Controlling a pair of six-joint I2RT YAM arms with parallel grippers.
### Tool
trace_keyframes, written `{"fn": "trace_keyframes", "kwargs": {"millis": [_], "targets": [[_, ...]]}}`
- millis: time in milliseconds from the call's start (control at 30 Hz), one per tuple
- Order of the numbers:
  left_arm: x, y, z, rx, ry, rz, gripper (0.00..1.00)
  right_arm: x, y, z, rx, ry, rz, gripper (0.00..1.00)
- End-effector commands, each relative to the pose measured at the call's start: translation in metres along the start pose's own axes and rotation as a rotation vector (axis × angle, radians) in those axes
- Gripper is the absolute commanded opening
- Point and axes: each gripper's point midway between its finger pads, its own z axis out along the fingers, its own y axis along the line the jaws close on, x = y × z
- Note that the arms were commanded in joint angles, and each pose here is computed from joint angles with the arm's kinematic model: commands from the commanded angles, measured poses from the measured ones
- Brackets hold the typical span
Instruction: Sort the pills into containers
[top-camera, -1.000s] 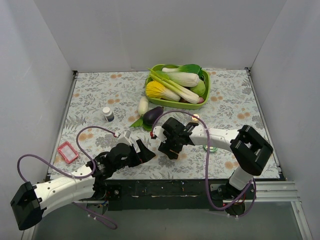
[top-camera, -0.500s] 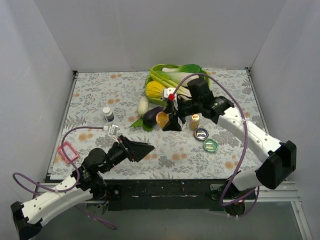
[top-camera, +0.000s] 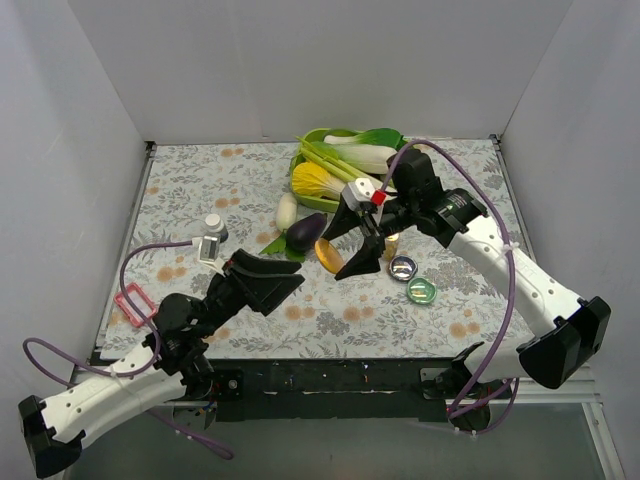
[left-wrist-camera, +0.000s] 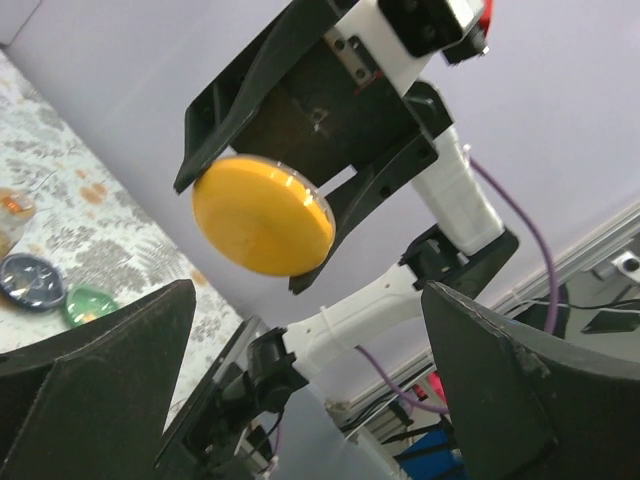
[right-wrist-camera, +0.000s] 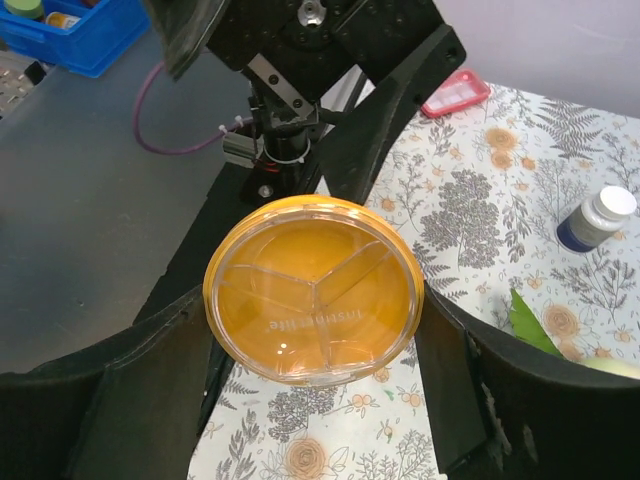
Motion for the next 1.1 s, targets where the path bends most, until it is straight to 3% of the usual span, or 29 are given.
{"fn": "trace_keyframes", "kwargs": {"millis": [0,300,467,633,1067], "targets": [[-0.015,-0.019,0.005,0.085,-0.070,-0.076,0.98,-0.024,0.026,-0.001,-0.088,-0.063,-0.099,0.11],[-0.006,-0.023,0.029,0.090,-0.011,-0.210,0.98,-0.036,0.027,0.001,-0.114,-0.082,-0.140,0.11],[-0.010,-0.012,0.034,0.014,-0.033,-0.224,0.96,-0.040,0.029,0.001,-0.120,-0.089,-0.140,0.11],[-0.014,-0.017,0.030,0.041,-0.051,-0.246,0.96,-0.035,0.029,0.001,-0.116,-0.085,-0.123,0.11],[-0.004,-0.010,0.044,0.008,-0.003,-0.266,0.92,-0.027,0.026,0.005,-0.102,-0.071,-0.102,0.11]]}}
